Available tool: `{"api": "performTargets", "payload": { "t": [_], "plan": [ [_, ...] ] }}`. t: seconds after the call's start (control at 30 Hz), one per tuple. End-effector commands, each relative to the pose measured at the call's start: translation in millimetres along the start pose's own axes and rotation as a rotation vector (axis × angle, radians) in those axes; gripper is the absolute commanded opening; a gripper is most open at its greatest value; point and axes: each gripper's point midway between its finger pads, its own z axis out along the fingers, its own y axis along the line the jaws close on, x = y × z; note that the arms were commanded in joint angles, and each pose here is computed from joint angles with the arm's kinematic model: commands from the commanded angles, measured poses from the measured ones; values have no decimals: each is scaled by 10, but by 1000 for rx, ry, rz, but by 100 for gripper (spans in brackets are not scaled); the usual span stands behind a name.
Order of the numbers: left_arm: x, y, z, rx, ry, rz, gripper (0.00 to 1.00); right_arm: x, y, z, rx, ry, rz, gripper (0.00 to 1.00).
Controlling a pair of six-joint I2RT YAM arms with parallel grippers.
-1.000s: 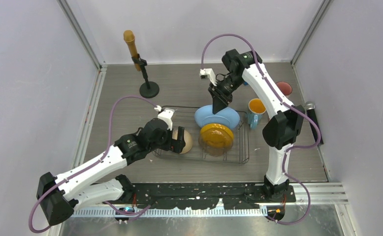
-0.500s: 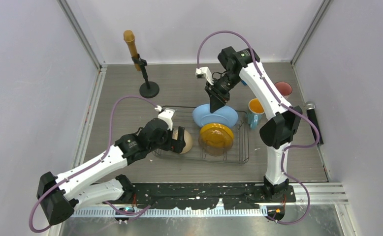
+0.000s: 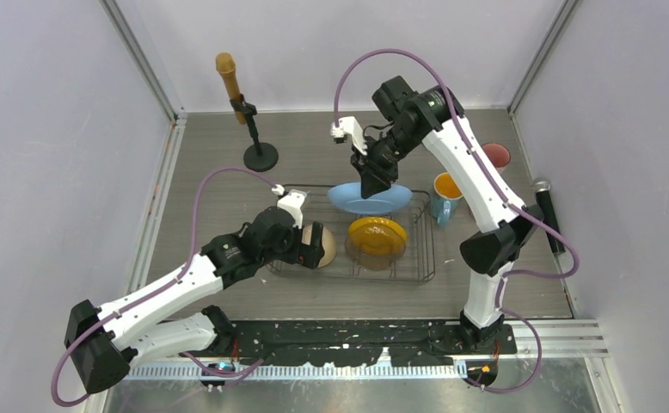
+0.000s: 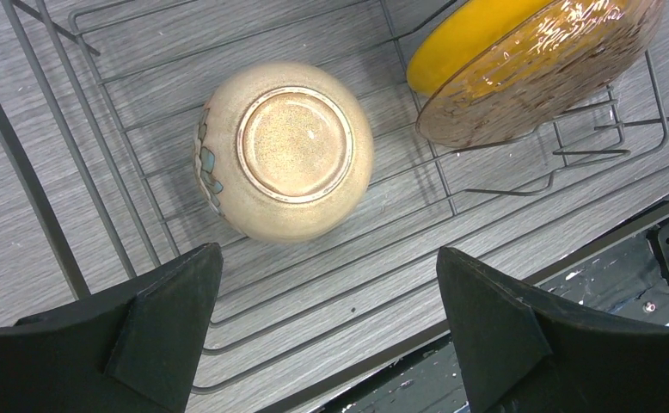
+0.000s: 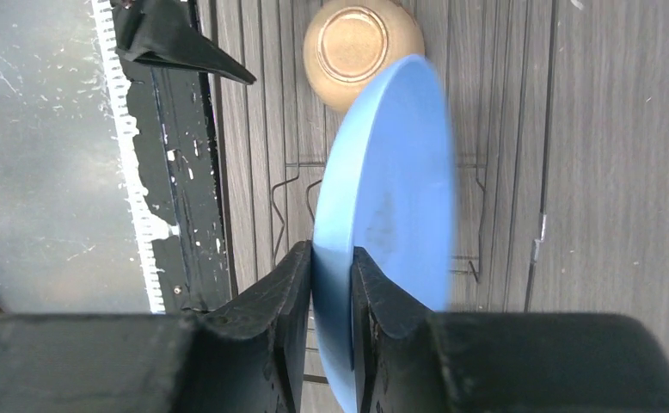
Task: Unload the mixed dishes from the dish rack
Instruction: Adjust the plate at the center of the board.
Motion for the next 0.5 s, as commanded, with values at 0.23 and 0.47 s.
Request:
{"api": "performTargets", "payload": {
  "t": [0.23, 0.47],
  "plan": [
    [-218, -46, -96, 21, -77, 4, 100, 78, 784, -330, -32, 51, -157, 19],
    [-280, -25, -250, 30, -133, -28, 100, 152, 545, -236, 99, 120, -82, 20]
  ]
}}
